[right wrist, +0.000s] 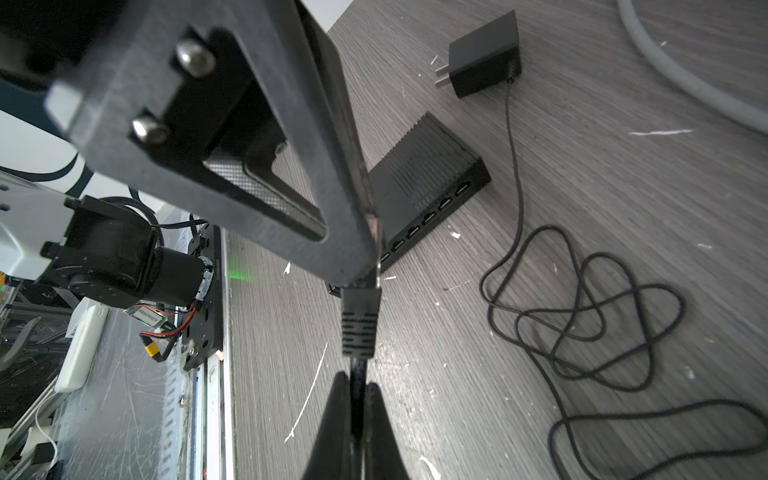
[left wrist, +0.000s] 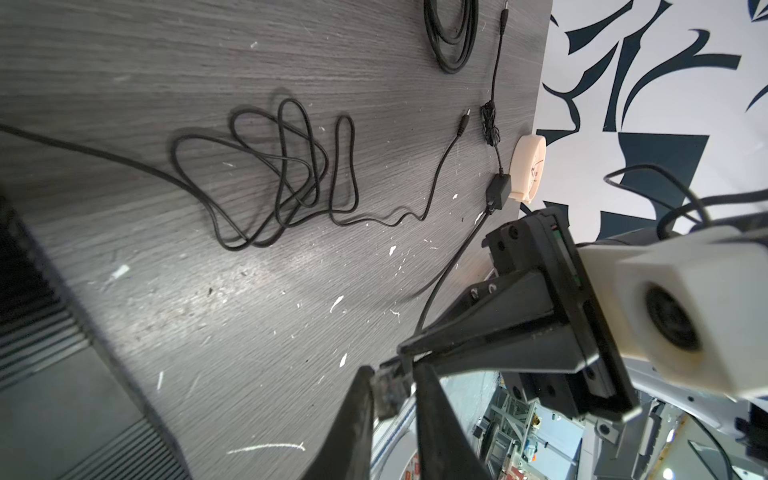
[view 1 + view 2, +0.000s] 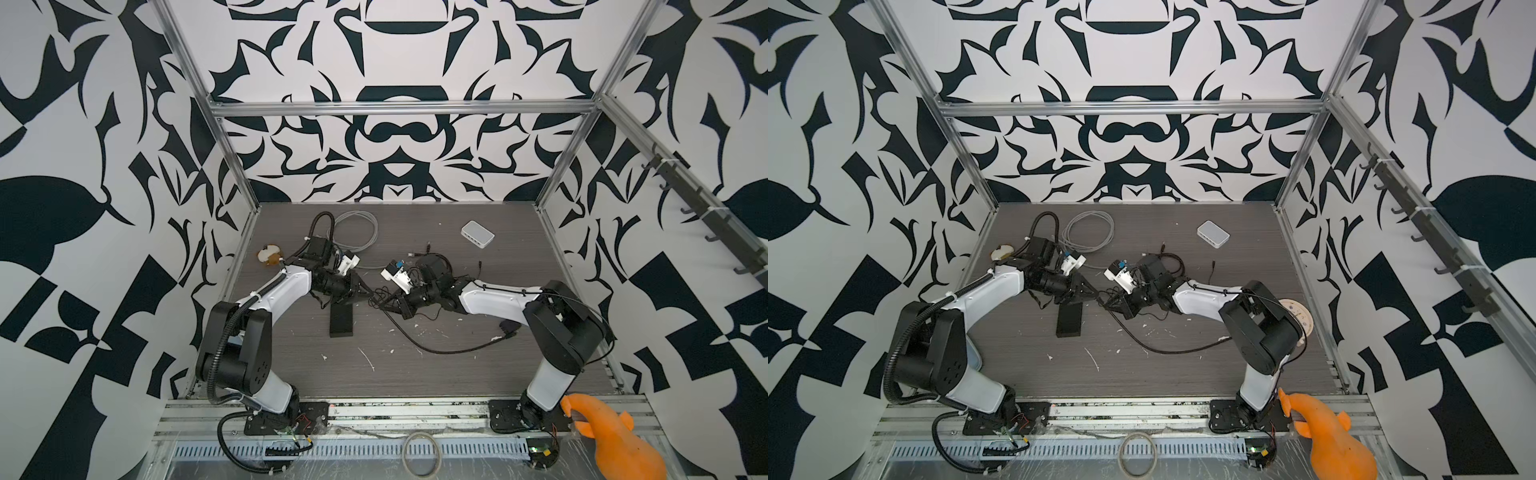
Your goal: Insert the plug into the switch port
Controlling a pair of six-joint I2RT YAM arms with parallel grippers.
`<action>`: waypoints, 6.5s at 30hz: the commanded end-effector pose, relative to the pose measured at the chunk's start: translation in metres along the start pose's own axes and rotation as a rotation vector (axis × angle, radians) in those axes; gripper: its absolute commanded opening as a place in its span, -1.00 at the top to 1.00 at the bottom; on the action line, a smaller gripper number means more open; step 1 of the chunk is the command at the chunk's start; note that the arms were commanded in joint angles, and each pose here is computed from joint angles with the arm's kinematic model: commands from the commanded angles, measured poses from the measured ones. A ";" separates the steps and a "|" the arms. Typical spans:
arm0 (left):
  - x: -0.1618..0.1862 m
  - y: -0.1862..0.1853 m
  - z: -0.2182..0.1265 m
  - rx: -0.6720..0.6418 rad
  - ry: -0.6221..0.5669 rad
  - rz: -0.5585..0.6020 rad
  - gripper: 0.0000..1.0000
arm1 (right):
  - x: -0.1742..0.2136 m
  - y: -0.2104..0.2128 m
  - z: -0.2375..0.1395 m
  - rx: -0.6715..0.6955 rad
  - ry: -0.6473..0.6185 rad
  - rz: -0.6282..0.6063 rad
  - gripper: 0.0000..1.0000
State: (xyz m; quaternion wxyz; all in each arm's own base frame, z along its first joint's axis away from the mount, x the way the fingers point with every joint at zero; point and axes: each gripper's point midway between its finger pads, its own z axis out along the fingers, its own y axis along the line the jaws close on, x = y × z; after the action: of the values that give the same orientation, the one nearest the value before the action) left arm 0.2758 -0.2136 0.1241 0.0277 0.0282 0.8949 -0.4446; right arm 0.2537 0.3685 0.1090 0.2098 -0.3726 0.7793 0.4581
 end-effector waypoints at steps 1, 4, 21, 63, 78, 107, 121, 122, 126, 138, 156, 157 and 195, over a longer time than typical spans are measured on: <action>0.004 -0.001 -0.001 0.013 0.005 -0.008 0.43 | -0.016 0.010 -0.010 -0.007 -0.054 -0.049 1.00; 0.004 -0.001 0.000 0.012 0.003 -0.010 0.42 | -0.014 0.010 -0.010 -0.005 -0.052 -0.048 1.00; -0.003 0.001 -0.002 -0.009 -0.034 -0.014 0.42 | -0.010 0.012 -0.007 -0.014 -0.041 -0.052 1.00; -0.003 0.000 -0.001 0.028 -0.033 -0.027 0.78 | -0.010 0.007 -0.001 0.019 -0.037 -0.048 1.00; 0.006 -0.019 -0.007 0.118 -0.019 0.147 0.99 | -0.016 0.021 -0.002 -0.151 -0.055 0.035 0.30; 0.002 -0.027 -0.015 0.079 -0.060 0.132 0.99 | -0.030 -0.024 -0.040 0.352 -0.127 -0.138 0.09; -0.001 -0.021 -0.012 0.060 -0.070 0.107 0.99 | -0.041 0.020 -0.021 0.320 -0.194 -0.322 0.21; -0.001 -0.022 -0.012 0.062 -0.070 0.108 0.99 | -0.041 0.018 -0.020 0.326 -0.194 -0.317 0.22; -0.001 -0.023 -0.013 0.066 -0.071 0.111 0.99 | -0.042 0.015 -0.014 0.319 -0.181 -0.301 0.26; 0.000 -0.021 -0.011 0.071 -0.065 0.109 1.00 | -0.052 0.017 -0.003 0.303 -0.201 -0.290 0.46; 0.001 -0.017 -0.008 0.068 -0.055 0.097 1.00 | -0.065 0.022 0.001 0.297 -0.228 -0.303 0.80; 0.001 -0.016 -0.007 0.065 -0.055 0.096 1.00 | -0.065 0.022 0.001 0.296 -0.229 -0.303 0.94; 0.013 0.133 -0.022 -0.441 -0.104 -0.322 -0.15 | 0.055 0.006 0.084 0.245 0.435 -0.654 1.00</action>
State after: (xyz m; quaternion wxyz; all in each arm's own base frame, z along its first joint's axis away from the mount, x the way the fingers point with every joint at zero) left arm 0.2712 -0.1137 0.0308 0.0158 -0.1471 0.9583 -0.2445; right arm 0.2087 0.4156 0.0240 0.2025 -0.6389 0.7161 0.1951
